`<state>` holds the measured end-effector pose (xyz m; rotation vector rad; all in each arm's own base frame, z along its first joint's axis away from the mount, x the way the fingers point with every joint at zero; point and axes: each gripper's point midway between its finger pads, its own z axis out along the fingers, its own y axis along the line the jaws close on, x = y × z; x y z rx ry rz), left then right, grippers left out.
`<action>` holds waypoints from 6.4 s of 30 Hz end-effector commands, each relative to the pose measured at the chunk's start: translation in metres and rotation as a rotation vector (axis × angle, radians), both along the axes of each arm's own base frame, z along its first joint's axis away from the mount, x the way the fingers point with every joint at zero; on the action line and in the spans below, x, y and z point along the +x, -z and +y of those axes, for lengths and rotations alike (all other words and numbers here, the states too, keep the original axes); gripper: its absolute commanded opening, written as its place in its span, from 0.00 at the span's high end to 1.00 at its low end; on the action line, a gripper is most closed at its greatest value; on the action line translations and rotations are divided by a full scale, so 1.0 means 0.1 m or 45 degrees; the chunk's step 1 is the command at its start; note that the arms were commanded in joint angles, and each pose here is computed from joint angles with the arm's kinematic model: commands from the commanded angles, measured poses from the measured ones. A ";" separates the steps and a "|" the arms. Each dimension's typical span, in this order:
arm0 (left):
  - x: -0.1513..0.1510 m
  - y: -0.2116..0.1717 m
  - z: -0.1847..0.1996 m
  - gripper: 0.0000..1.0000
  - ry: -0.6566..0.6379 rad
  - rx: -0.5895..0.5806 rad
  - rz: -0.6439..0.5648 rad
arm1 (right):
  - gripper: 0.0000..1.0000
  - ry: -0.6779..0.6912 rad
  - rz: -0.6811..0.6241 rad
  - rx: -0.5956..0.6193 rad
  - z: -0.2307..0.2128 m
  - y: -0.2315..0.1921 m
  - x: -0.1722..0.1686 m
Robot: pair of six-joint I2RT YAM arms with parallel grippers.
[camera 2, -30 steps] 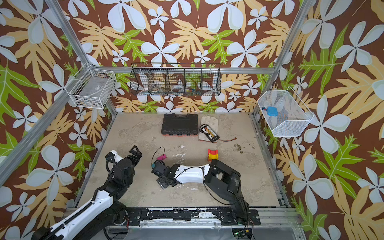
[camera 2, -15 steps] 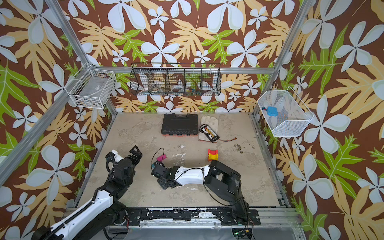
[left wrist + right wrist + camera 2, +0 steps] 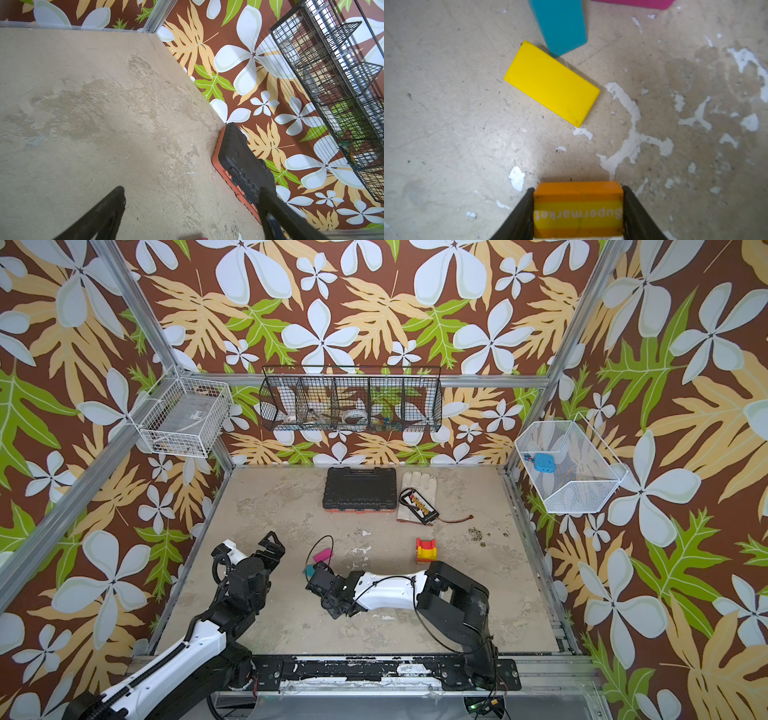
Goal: Build the wood block tower
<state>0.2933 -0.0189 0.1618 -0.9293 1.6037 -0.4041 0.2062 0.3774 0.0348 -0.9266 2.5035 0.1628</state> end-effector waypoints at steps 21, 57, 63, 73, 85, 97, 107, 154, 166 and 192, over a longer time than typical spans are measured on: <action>0.04 -0.10 -0.07 0.00 0.049 -0.016 -0.048 | 0.68 0.605 -0.248 0.341 -1.34 -1.35 0.70; 0.03 -0.13 -0.08 0.00 0.061 -0.021 -0.059 | 0.82 1.087 -0.162 0.291 -2.49 -0.94 1.14; 0.04 -0.12 -0.08 0.00 0.061 -0.019 -0.055 | 0.83 1.092 -0.146 0.275 -2.48 -0.86 1.16; 0.23 -0.47 -0.96 0.00 0.668 0.005 -0.218 | 0.81 1.150 -0.112 0.249 -2.80 -0.73 1.46; 0.53 -0.13 -1.85 0.07 1.170 -0.094 0.014 | 0.77 1.110 -0.058 0.220 -2.72 -0.58 1.60; 0.56 -0.05 -1.89 0.07 1.184 -0.094 0.054 | 0.63 1.093 -0.053 0.175 -2.72 -0.53 1.66; 0.57 -0.04 -1.89 0.07 1.184 -0.092 0.062 | 0.47 1.095 -0.046 0.137 -2.75 -0.47 1.65; 0.57 -0.06 -1.89 0.08 1.184 -0.086 0.056 | 0.34 1.056 -0.029 0.111 -2.74 -0.42 1.61; 0.57 -0.06 -1.89 0.08 1.184 -0.086 0.056 | 0.34 1.050 -0.024 0.113 -2.73 -0.42 1.61; 0.57 -0.06 -1.45 0.08 0.897 -0.004 0.076 | 0.12 1.054 -0.279 0.220 -2.73 -1.28 1.45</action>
